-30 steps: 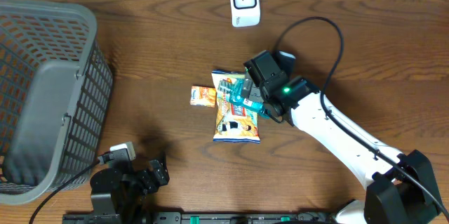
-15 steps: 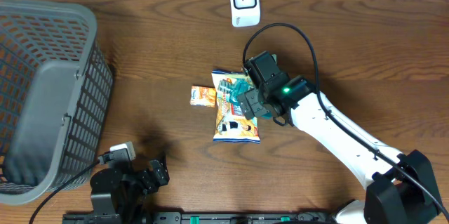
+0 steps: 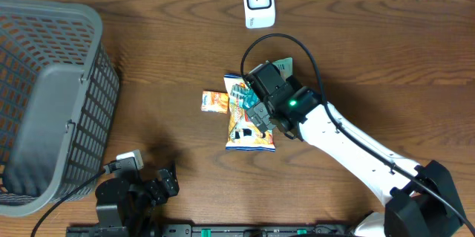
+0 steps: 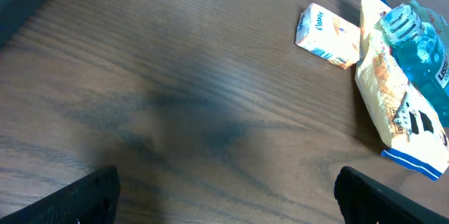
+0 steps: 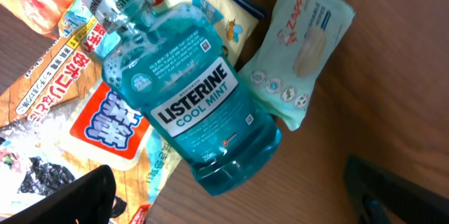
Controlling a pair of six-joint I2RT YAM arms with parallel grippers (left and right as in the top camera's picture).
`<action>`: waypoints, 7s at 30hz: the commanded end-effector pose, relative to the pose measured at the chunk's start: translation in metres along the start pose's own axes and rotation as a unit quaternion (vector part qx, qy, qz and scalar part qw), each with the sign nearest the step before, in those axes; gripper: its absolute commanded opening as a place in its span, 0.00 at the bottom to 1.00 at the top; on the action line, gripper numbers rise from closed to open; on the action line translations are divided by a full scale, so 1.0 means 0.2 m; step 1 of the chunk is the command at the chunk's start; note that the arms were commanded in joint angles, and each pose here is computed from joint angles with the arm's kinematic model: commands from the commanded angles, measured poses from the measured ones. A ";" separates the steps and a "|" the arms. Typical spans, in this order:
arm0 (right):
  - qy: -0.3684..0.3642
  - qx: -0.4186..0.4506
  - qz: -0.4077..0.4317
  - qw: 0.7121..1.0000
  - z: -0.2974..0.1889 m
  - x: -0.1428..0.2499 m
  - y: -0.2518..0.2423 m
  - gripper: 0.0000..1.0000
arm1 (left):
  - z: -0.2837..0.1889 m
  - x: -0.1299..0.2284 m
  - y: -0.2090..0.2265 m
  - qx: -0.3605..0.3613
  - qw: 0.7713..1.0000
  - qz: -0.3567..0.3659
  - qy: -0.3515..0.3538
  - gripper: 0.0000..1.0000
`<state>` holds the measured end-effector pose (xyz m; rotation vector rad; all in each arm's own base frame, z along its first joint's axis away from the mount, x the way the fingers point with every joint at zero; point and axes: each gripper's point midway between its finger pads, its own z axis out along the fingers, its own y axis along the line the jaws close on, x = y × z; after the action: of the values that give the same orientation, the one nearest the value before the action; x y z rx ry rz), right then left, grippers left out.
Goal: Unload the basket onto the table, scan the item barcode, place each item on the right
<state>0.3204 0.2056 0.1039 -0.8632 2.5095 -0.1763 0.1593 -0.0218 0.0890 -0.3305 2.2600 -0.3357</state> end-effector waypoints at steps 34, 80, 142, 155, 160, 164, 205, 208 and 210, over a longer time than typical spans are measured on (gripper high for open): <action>0.076 0.150 -0.155 0.973 0.51 0.11 0.11 0.59 | 0.01 0.01 0.00 0.004 1.000 0.003 0.005 0.98; 0.130 -0.204 0.136 0.961 0.28 0.24 0.11 0.20 | 0.01 0.01 0.00 0.004 1.000 0.003 0.005 0.98; -0.024 -0.109 0.223 0.968 -0.93 0.17 -0.27 0.99 | 0.01 0.01 0.00 0.003 1.000 0.003 0.005 0.98; 0.021 -0.138 0.294 0.946 -0.29 0.38 0.02 0.99 | 0.01 0.01 0.00 0.004 1.000 0.003 0.005 0.98; -0.011 -0.037 0.342 0.939 -0.25 0.40 -0.08 0.99 | 0.01 0.01 0.00 0.004 1.000 0.003 0.005 0.98; -0.081 0.026 0.322 0.943 -0.38 0.38 -0.08 0.99 | 0.00 0.01 0.00 0.003 1.000 0.003 0.005 0.98; -0.052 0.007 0.239 0.970 0.13 0.60 0.05 0.81 | 0.00 0.01 0.00 0.004 1.000 0.003 0.005 0.98; -0.044 0.009 0.236 0.971 0.17 0.61 0.06 0.76 | 0.01 0.01 0.00 0.004 1.000 0.003 0.005 0.98; -0.044 0.014 0.237 0.970 0.20 0.61 0.06 0.73 | 0.01 0.01 0.00 0.004 1.000 0.003 0.005 0.98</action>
<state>0.2489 0.1477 0.0268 -0.2319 2.5251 0.0239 0.1593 -0.0218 0.0890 -0.3305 2.2600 -0.3357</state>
